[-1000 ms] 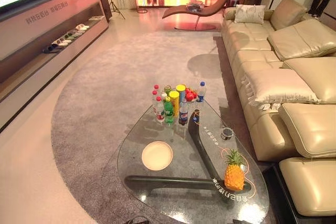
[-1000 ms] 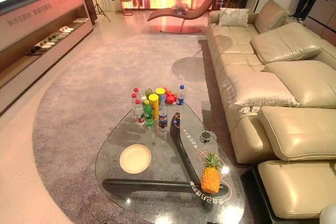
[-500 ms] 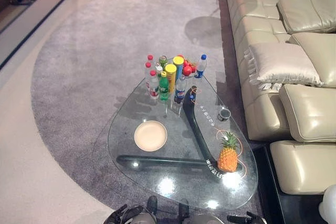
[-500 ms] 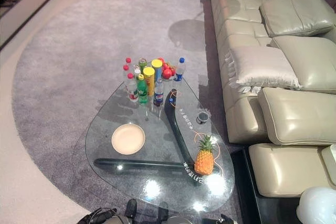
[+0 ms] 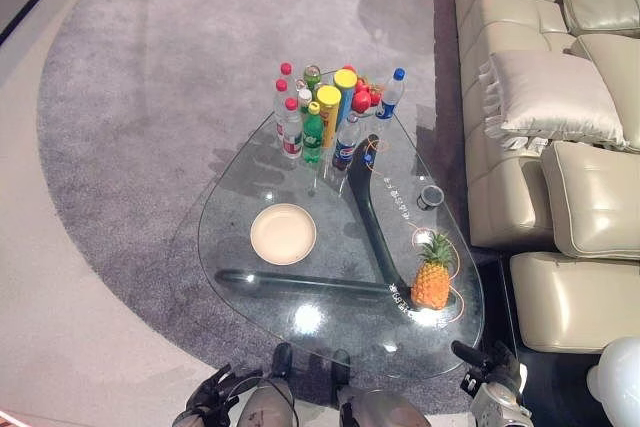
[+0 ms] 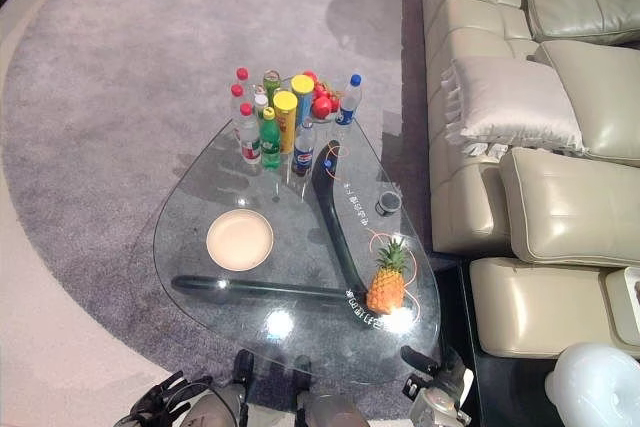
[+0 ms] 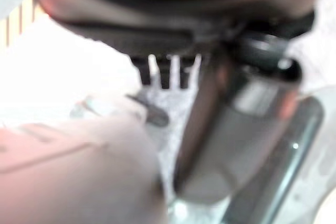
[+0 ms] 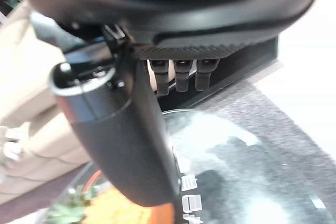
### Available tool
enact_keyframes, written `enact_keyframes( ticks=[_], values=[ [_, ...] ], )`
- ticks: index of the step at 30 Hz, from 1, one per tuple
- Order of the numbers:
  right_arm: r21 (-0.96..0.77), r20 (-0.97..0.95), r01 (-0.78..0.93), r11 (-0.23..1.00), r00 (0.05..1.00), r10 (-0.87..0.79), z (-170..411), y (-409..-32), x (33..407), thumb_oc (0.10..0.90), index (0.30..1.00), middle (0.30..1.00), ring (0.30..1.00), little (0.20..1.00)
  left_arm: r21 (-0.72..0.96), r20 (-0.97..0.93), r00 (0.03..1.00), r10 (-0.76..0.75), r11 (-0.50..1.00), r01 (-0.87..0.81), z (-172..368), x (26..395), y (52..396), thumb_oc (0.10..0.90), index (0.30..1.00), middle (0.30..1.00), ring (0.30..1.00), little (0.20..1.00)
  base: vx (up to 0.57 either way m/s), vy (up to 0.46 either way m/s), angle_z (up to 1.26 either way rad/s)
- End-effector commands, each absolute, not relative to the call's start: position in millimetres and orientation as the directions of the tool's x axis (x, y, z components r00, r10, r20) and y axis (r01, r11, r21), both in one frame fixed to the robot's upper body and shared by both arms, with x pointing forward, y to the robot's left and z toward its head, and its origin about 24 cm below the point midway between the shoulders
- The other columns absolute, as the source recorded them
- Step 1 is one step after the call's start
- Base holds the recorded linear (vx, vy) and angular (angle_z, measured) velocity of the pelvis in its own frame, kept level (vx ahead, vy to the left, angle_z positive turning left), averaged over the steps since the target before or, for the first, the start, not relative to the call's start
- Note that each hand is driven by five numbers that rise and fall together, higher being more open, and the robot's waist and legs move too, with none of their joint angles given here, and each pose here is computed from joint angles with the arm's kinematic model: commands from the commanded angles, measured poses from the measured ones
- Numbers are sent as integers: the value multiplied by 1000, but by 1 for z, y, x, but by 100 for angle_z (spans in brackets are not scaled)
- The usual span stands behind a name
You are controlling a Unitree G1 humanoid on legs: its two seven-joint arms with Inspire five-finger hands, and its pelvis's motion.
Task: Pick up the fruit to the plate
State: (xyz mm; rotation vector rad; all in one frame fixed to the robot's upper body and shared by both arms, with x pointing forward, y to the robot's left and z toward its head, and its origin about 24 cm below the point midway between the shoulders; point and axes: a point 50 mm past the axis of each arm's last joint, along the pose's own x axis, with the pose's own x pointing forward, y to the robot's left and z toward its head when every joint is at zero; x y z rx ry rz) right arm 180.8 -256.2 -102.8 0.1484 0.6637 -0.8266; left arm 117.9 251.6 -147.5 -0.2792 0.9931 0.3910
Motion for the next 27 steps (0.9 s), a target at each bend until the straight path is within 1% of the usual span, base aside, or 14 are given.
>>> enact_keyframes(
  ticks=[1,4,8,14,17,23,27],
  values=[
    [-84,-369,786,613,547,-751,-56,-287,205,800,900,900,900,900,-31,-849,486,205,900,-434,-146,116,255,800,900,900,900,900,-50,30,4],
    [-12,-262,788,615,591,-763,-29,-285,222,800,900,900,900,900,-62,-844,506,180,903,-425,-145,122,249,800,900,900,900,900,-64,64,8],
    [50,-162,787,615,614,-772,-4,-286,234,800,900,900,900,900,-109,-837,529,138,906,-409,-145,128,240,800,900,900,900,900,-71,75,-1],
    [121,38,746,655,656,-754,49,-280,265,800,900,900,900,900,-190,-802,590,93,897,-400,-141,146,226,800,900,900,900,900,-89,94,-4],
    [126,77,732,670,666,-742,61,-276,273,800,900,900,900,900,-202,-794,601,85,897,-394,-140,150,222,800,900,900,900,900,-50,57,-3],
    [151,167,700,698,678,-716,88,-266,288,800,900,900,900,900,-290,-763,645,37,873,-393,-136,157,213,800,900,900,900,900,-31,31,-2],
    [149,211,689,709,679,-704,102,-261,297,800,900,900,900,900,-319,-745,667,19,868,-380,-133,163,210,800,900,900,900,900,-8,20,2]
  ],
)
